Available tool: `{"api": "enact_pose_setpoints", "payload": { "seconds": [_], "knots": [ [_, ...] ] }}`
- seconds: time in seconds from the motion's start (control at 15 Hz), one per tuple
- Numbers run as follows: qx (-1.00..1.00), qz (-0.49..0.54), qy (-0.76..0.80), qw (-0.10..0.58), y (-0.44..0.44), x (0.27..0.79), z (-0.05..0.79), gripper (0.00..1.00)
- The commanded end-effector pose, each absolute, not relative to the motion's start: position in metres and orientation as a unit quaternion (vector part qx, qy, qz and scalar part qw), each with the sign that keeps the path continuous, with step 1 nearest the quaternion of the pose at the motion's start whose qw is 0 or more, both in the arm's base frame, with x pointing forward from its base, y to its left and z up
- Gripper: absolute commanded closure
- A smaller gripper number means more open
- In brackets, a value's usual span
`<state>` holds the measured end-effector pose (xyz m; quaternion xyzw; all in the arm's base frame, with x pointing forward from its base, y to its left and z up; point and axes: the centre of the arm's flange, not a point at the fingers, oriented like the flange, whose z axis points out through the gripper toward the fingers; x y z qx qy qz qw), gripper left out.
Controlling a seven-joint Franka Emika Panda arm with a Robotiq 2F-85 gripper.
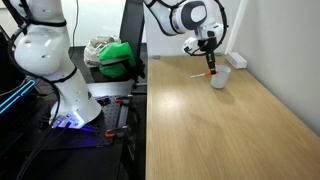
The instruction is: Pick the pen on the table and put it in the mug
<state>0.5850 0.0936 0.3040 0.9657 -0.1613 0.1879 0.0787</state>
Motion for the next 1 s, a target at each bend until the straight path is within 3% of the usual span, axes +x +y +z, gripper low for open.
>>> {"api": "enact_pose_setpoints", "payload": {
  "seconds": [0.0, 0.93],
  "knots": [
    [0.945, 0.238, -0.199, 0.103, 0.11, 0.574, 0.305, 0.96],
    [0.844, 0.441, -0.258, 0.162, 0.149, 0.574, 0.31, 0.96]
  ]
}}
